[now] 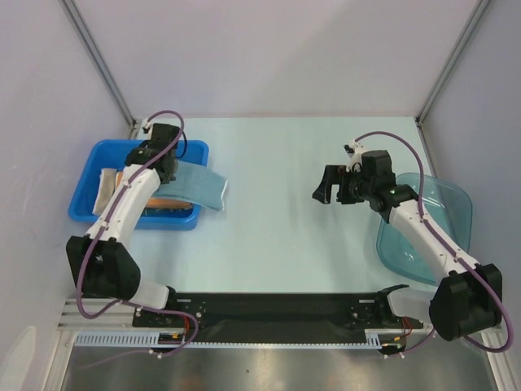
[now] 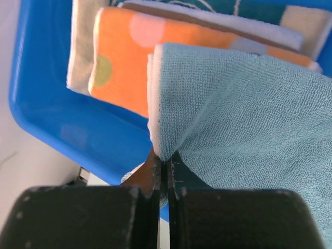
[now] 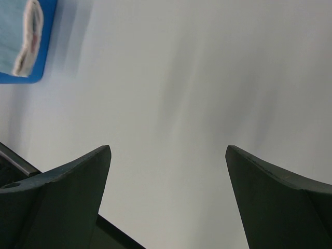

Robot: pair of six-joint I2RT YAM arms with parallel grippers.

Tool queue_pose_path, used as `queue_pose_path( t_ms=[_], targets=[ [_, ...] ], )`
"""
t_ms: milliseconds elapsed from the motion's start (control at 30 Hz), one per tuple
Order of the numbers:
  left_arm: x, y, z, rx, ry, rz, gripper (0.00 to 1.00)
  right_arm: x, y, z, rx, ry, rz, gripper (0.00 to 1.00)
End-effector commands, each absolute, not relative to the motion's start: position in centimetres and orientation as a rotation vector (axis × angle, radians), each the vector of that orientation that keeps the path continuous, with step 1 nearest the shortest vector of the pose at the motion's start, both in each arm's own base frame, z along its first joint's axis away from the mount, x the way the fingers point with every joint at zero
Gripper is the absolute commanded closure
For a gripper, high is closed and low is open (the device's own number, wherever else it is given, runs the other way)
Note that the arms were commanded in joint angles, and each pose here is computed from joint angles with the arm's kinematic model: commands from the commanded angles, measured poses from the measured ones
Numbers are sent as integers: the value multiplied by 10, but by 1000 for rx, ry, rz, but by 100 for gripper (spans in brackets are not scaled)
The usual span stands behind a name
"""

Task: Fold and stack the towels
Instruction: Neatly place the folded towel into the bin

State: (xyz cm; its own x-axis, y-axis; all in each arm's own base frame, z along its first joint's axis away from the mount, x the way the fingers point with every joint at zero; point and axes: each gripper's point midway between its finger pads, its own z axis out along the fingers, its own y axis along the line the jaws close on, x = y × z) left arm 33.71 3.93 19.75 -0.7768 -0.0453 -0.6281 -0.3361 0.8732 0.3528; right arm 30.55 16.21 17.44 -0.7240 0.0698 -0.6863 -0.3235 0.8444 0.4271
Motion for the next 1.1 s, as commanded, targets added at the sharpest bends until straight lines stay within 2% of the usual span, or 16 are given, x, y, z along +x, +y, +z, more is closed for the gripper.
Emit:
queue_pose_path(
  t_ms=[0,267,433,500,533,567,600,667,833,933,967,1000,1033,1067],
  targets=[
    [356,59,207,-247,2336,637,100,324,168,195,-230,2202,682,0],
    [368,112,201,-348,2332,665,100,337,174,192,-233,2214,688,0],
    [373,141,156,-421,2412,697,98,345,180,196,-241,2215,704,0],
    [381,143,160,-434,2436,699,89,348,181,200,-245,2212,696,0],
    [384,147,159,-454,2447,725,80,349,181,198,-247,2218,691,0],
    [384,148,165,-471,2447,735,50,350,179,199,-244,2219,685,0],
    [395,150,185,-480,2398,734,41,351,179,200,-242,2221,679,0],
    [398,153,200,-491,2379,759,32,349,178,199,-238,2231,670,0],
    [412,127,260,-482,2276,662,26,346,179,215,-209,2213,661,0],
    [416,74,271,-328,2302,390,20,344,180,236,-167,2182,673,0],
    [419,35,260,-234,2335,178,16,345,178,243,-149,2166,670,0],
    [410,15,277,-173,2284,58,13,344,178,247,-133,2156,678,0],
    [405,-13,281,-98,2260,-67,1,344,180,257,-112,2127,704,0],
    [407,-43,296,-12,2172,-196,0,342,178,269,-93,2101,716,0]
  ],
)
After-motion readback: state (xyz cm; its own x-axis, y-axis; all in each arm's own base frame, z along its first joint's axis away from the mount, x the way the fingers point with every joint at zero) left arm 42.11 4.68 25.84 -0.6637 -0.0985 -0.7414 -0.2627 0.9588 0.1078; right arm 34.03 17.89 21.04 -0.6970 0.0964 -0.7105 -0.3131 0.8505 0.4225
